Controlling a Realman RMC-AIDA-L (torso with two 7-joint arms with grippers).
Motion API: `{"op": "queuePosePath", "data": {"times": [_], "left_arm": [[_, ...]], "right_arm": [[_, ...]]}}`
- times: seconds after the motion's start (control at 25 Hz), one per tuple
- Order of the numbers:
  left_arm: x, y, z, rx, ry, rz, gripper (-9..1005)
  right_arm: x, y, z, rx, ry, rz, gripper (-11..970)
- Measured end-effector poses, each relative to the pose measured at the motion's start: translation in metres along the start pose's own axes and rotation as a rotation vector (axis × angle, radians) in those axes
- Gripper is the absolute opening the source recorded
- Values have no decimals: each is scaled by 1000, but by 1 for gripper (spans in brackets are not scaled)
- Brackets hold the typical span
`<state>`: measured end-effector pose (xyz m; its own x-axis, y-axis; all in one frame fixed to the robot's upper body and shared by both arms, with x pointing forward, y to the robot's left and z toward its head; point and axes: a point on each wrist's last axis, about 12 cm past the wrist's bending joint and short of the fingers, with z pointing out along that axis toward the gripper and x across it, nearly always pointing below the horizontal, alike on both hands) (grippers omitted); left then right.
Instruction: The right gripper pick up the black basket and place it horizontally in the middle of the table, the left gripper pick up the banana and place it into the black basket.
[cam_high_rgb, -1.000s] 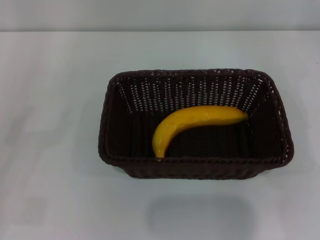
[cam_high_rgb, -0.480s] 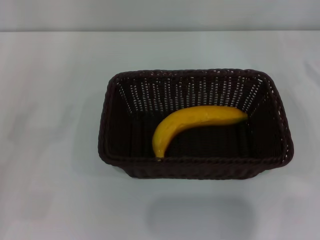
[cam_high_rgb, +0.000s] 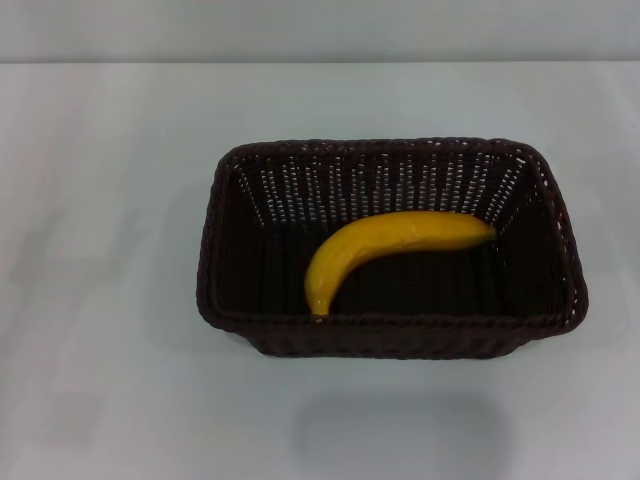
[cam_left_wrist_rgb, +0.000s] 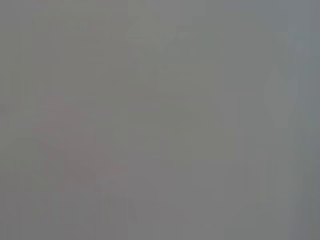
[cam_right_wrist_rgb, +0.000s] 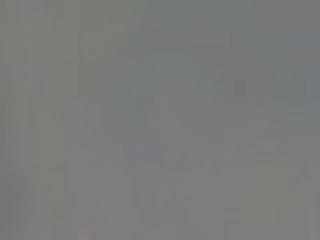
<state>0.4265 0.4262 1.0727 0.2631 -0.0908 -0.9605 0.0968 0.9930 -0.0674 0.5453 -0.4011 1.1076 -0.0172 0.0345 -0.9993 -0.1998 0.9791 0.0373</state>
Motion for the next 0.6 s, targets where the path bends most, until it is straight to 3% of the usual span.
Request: {"op": "queuePosePath", "data": {"times": [0.24, 0.4, 0.6], "left_arm": [[5, -9, 1, -34, -71, 38, 871], [9, -13, 3, -66, -89, 33, 872], [14, -19, 3, -111, -126, 33, 872]], "right_arm": [[20, 11, -44, 98, -368, -97, 722], [25, 10, -59, 152, -414, -103, 722], [38, -3, -78, 280, -384, -46, 722]]}}
